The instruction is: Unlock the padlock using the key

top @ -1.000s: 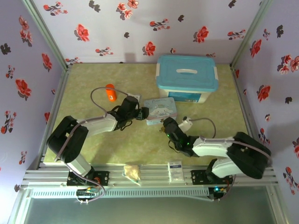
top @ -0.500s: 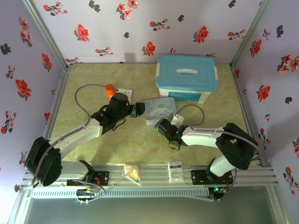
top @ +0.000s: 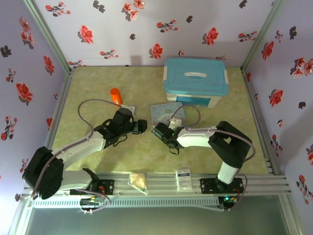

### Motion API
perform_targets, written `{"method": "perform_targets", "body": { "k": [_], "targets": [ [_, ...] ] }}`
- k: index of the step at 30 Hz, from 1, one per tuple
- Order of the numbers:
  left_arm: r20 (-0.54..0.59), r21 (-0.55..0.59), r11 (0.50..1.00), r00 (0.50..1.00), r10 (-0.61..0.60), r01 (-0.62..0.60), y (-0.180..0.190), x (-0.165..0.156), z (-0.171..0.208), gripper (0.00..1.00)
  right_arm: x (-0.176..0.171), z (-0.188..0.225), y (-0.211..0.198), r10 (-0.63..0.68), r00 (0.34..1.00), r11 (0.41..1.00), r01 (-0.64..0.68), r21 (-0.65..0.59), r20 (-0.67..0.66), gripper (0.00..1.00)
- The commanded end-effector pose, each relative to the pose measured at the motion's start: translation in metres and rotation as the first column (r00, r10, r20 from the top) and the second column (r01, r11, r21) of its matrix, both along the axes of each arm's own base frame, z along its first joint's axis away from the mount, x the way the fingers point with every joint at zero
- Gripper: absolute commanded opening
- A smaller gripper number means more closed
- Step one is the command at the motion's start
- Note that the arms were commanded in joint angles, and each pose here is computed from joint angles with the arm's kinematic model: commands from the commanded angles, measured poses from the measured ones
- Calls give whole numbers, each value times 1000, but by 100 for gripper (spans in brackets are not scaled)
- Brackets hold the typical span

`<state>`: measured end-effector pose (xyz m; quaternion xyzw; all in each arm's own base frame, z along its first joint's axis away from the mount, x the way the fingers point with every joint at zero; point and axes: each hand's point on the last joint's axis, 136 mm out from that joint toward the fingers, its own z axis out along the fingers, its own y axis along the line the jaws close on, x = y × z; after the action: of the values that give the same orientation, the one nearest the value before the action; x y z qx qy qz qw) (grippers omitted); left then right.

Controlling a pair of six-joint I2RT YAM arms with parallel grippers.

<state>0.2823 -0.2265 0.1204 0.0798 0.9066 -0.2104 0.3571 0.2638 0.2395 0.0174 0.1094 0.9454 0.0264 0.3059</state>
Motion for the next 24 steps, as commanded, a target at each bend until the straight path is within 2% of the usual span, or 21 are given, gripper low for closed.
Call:
{"method": "perform_targets", "body": {
  "k": [1,6,13,17,21,24],
  "targets": [
    [-10,-20,1000,1000,6,-6,1,-1,0,75,-13,-13,-31,-20,999,991,15,-132,-37,60],
    [-10,-20,1000,1000,4,-4,1,-2,-1,75,-28,-10,-50,-21,998,989,12,-146,-59,54],
    [-14,-33,999,1000,6,-7,0,-2,-3,75,-52,4,-85,-29,998,991,21,-135,-57,53],
    [-15,-38,999,1000,0,0,-2,-2,-1,75,-50,17,-71,77,997,997,-77,6,-1,61],
    [-8,-42,999,1000,-4,4,-3,-2,4,75,-37,22,-69,120,993,986,-121,118,15,70],
    [-8,-43,999,1000,-4,3,-3,-1,4,75,-27,24,-79,154,988,987,-154,40,-1,70]
  ]
}}
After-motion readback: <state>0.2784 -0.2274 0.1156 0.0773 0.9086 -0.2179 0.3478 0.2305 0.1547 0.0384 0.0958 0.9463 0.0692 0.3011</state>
